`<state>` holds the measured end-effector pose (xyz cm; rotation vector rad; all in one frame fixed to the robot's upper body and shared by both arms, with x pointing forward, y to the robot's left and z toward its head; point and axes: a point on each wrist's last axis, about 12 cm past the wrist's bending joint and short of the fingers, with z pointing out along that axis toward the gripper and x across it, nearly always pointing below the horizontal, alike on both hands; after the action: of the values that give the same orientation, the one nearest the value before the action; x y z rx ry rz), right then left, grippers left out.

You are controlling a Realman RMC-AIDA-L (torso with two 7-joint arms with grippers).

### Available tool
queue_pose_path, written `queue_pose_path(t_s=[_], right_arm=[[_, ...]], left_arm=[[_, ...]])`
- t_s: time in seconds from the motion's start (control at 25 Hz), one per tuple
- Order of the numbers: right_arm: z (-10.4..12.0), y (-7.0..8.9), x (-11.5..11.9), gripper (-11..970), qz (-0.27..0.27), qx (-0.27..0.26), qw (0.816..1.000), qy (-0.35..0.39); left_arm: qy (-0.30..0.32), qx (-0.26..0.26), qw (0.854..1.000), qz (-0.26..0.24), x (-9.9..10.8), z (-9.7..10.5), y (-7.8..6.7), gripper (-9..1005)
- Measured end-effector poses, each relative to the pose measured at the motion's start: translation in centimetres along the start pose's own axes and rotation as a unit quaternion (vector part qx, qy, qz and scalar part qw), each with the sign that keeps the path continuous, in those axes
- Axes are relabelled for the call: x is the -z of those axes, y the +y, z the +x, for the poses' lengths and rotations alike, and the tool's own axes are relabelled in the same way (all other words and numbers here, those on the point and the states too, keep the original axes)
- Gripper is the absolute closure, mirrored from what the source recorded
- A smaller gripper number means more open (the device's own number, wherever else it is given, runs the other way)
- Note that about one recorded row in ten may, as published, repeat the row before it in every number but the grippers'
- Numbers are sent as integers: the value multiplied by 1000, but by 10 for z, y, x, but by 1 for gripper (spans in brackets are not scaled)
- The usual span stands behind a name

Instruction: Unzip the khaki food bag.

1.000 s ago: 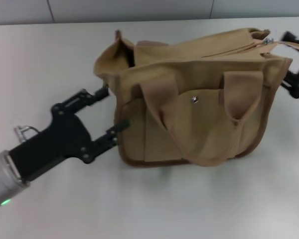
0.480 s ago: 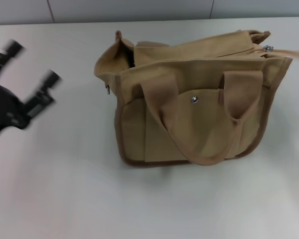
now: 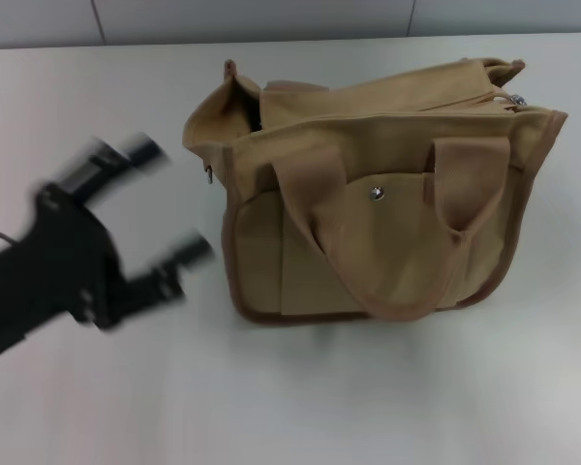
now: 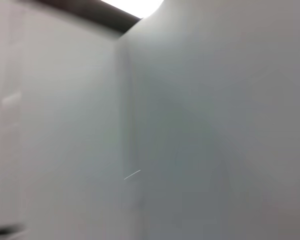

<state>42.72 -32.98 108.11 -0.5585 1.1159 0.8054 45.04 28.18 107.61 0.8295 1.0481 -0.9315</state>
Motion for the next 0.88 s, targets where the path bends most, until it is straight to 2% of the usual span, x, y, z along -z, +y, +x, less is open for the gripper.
queue_pose_path(t_s=[0.04, 0.08, 0.12, 0.28, 0.52, 0.88], right_arm=[[3, 4, -5, 106, -48, -11, 998, 27], [8, 8, -12, 106, -114, -32, 990, 71], [11, 10, -16, 106, -145, -48, 984, 95], [23, 11, -29, 107, -202, -81, 962, 163], [30, 8, -34, 107, -199, -89, 958, 186], [30, 8, -31, 107, -193, -90, 959, 189]], left_arm=[[12, 9, 1000, 26, -3, 0, 1, 150], [44, 35, 995, 81, -10, 2, 3, 150], [44, 35, 995, 81, -10, 2, 3, 150], [114, 94, 978, 148, -22, 10, 8, 150], [143, 93, 974, 149, -31, 20, 8, 150], [146, 92, 974, 149, -31, 20, 7, 150]])
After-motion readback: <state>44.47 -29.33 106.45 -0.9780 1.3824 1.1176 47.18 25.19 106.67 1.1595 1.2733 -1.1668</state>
